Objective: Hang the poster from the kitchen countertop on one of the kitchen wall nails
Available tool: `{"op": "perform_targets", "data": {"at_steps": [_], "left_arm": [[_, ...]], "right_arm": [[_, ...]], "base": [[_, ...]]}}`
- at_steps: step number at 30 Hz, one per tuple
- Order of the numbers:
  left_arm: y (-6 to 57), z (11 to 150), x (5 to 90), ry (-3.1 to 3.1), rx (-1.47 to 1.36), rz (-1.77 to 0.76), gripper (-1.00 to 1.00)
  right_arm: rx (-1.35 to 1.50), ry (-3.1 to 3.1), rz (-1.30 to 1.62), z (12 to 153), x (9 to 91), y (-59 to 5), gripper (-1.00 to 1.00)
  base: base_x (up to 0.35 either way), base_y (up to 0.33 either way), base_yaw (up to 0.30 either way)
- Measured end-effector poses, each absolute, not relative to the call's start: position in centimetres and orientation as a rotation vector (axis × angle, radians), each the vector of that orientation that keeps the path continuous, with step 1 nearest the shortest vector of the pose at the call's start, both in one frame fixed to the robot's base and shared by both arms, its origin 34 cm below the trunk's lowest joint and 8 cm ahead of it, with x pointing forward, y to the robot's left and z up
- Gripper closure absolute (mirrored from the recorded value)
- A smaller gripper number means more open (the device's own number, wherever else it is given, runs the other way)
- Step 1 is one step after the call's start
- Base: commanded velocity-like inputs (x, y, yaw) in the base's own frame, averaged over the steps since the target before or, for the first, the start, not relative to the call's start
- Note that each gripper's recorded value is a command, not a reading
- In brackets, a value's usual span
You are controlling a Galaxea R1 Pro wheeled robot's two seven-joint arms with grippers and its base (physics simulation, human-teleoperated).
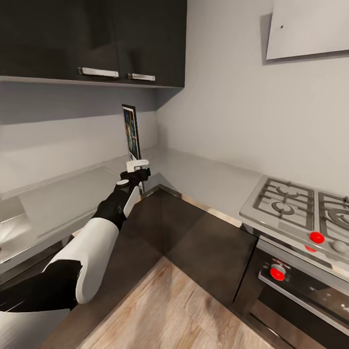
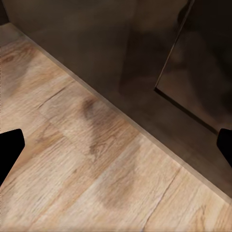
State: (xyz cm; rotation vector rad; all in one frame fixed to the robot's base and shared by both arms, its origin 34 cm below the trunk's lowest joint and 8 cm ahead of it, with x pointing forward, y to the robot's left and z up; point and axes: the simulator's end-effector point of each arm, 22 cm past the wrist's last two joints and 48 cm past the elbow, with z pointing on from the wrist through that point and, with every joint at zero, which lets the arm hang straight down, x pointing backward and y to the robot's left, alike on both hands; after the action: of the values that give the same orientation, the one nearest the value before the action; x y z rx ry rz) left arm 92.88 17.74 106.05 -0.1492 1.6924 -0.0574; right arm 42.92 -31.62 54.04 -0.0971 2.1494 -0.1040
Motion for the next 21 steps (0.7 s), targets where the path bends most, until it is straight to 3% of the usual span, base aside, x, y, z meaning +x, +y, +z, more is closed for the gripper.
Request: {"op": "perform_targets", "data": {"at_steps": [21], "left_arm": [[17.74,106.05,92.89,1.693,-0.149,-0.057,-1.0]], "right_arm": [[-0.097,2.149,-0.104,54.04,42.92,-31.62,-1.0]], "base": [[0.04,0.046,0.028]]}}
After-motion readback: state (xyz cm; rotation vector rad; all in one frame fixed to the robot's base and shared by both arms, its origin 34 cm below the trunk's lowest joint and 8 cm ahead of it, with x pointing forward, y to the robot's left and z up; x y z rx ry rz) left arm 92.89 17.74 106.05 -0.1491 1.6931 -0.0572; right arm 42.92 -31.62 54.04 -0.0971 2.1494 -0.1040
